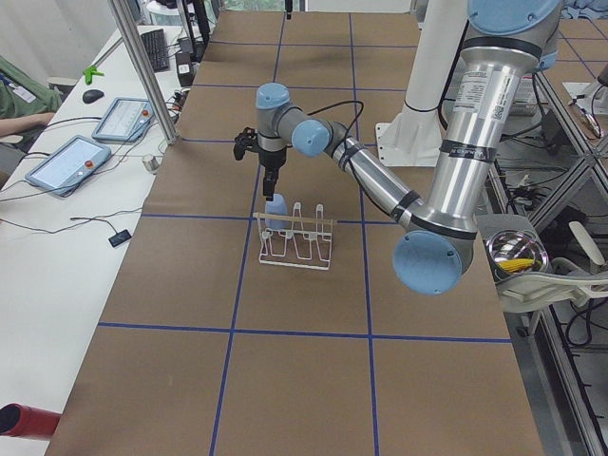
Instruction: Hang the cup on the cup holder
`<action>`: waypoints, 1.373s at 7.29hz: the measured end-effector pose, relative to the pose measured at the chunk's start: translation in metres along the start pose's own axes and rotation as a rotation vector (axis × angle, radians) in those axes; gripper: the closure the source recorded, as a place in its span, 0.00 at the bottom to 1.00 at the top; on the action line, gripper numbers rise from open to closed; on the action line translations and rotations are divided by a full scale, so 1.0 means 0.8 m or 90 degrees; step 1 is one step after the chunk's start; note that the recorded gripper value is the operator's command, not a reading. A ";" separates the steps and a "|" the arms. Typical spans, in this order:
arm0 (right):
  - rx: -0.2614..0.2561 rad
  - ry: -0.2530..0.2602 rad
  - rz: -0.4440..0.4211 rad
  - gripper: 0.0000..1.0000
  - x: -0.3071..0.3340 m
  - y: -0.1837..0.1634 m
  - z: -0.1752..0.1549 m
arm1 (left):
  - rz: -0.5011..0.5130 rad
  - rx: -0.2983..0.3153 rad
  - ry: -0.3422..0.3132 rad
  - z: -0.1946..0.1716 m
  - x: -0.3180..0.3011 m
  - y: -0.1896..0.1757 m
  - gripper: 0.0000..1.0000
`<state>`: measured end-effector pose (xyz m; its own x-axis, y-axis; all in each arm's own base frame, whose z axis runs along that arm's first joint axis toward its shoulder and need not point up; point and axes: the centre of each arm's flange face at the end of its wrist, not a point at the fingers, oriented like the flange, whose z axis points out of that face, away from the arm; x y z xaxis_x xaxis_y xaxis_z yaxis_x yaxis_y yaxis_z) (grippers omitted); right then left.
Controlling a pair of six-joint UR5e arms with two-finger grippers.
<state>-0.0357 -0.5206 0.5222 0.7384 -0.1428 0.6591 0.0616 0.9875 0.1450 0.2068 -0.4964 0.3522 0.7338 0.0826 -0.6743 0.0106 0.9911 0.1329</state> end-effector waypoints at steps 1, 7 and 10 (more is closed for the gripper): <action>-0.005 0.002 0.004 0.00 0.005 0.002 0.005 | 0.016 0.011 -0.004 -0.013 -0.016 -0.006 0.02; -0.023 0.010 0.087 0.00 0.085 0.060 0.012 | 0.012 -0.019 -0.072 -0.024 -0.308 0.009 0.02; -0.030 0.007 0.138 0.00 0.129 0.098 0.012 | -0.040 -0.067 -0.086 0.018 -0.400 0.015 0.02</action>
<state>0.0390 -0.4587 0.6085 0.7446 0.0732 0.6635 -0.0678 0.9971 -0.0339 -0.0180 -0.5126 0.5805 0.8184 0.0126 -0.5745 -0.0065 0.9999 0.0128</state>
